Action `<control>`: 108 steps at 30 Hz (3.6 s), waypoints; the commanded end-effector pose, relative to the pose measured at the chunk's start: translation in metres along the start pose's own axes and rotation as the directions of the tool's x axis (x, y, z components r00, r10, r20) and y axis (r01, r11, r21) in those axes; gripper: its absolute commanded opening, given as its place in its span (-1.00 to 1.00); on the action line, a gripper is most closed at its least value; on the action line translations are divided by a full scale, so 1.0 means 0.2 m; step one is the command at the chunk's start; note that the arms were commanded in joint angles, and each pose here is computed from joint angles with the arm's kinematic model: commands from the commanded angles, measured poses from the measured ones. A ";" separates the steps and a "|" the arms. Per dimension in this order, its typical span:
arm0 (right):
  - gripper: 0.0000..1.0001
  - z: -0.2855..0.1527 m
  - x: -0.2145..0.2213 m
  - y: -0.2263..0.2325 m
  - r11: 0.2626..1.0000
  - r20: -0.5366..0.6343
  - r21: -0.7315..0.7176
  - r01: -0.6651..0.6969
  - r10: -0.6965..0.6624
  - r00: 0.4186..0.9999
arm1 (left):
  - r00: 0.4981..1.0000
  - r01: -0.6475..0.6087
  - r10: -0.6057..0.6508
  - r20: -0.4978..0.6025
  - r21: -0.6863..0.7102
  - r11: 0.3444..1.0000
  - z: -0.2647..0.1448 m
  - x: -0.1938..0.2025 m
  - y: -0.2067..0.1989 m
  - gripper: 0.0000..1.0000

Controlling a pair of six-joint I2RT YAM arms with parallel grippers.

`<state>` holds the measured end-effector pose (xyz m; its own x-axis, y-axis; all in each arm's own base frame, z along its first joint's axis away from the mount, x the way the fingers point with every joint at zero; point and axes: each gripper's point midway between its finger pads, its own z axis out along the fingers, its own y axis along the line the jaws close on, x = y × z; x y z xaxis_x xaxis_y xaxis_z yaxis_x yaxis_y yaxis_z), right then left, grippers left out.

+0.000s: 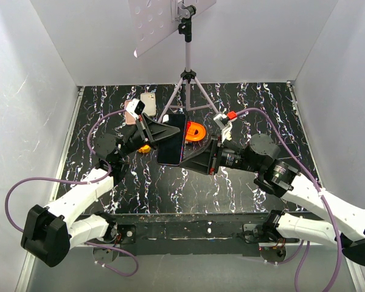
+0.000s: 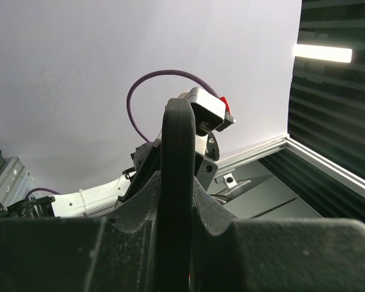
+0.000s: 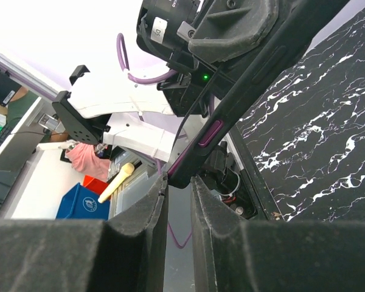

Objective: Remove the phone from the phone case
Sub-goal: Remove the phone case from the phone.

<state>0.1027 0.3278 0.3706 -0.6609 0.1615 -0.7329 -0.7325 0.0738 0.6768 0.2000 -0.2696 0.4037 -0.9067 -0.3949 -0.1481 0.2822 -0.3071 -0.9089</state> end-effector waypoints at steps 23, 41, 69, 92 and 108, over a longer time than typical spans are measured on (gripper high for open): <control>-0.59 0.05 0.08 -0.17 0.997 -0.032 0.063 0.039 -0.037 0.999 | 1.000 0.003 0.002 -0.027 0.163 0.987 -0.03 0.06 -0.27 -1.00; -0.64 0.12 0.02 -0.39 0.963 0.033 0.263 -0.063 0.056 0.998 | 1.000 0.005 -0.005 -0.003 0.191 0.982 -0.03 0.09 -0.29 -1.00; -0.64 0.05 0.13 -0.55 0.910 0.072 0.373 -0.184 0.169 0.983 | 0.999 -0.029 0.032 -0.009 0.262 0.965 0.02 0.08 -0.37 -1.00; -0.67 0.06 0.10 -0.58 0.884 0.100 0.414 -0.216 0.191 0.976 | 0.999 -0.045 0.050 -0.014 0.237 0.970 0.02 0.09 -0.37 -1.00; -0.41 0.33 -0.03 -0.37 0.972 0.113 0.061 -0.225 0.218 0.970 | 1.000 0.002 0.006 -0.030 0.260 0.965 0.05 0.16 -0.35 -1.00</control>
<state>0.1371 0.3687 0.3606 -0.7818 0.2130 -0.5861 -0.6015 -0.0099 0.7988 0.2246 -0.2621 0.4135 -0.8564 -0.5115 -0.0697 0.2944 -0.3729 -0.8799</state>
